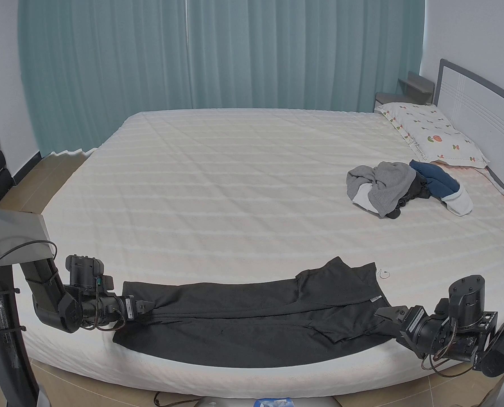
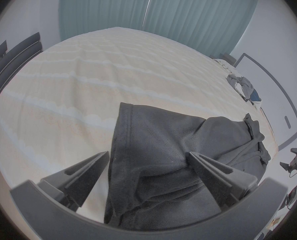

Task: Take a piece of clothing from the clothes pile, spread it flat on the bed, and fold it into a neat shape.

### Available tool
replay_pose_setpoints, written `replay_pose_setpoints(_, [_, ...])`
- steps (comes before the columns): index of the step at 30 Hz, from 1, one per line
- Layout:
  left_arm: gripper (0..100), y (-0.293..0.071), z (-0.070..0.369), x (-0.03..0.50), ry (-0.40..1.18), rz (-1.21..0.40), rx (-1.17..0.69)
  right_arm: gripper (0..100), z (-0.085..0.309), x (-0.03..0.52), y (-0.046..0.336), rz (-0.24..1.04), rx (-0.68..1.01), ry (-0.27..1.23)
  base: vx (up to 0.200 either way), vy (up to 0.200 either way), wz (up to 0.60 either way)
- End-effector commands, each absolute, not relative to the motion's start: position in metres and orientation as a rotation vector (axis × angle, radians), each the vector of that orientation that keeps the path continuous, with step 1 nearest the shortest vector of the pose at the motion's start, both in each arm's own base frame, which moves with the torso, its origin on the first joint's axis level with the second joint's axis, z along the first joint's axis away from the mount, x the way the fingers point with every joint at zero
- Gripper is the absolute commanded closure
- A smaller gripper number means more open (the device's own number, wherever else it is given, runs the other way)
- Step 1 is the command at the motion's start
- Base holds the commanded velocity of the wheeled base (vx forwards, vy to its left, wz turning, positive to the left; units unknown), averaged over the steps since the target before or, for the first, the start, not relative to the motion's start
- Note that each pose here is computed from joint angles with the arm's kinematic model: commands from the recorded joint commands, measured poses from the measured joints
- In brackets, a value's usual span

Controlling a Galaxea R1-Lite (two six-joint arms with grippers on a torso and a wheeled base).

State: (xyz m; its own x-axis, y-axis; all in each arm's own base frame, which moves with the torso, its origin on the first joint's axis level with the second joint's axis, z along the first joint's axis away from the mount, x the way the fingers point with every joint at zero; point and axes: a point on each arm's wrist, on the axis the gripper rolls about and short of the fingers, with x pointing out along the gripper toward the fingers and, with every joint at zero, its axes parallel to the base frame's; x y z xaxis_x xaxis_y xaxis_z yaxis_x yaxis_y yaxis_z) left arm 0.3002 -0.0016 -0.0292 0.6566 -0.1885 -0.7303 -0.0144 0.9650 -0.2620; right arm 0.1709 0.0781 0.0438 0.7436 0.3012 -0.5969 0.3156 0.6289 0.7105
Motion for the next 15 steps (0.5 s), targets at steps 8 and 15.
replay_pose_setpoints(8, [0,-0.0093,-0.0289,0.2961,0.863,-0.118,-0.242,0,0.042,0.167,0.0764,-0.019,0.908,0.771,0.0,0.0,0.0])
replay_pose_setpoints(15, [100,-0.0101,-0.0293,0.2941,0.869,-0.12,-0.242,0,0.0426,0.1673,0.0762,-0.019,0.91,0.765,0.0,0.0,0.0])
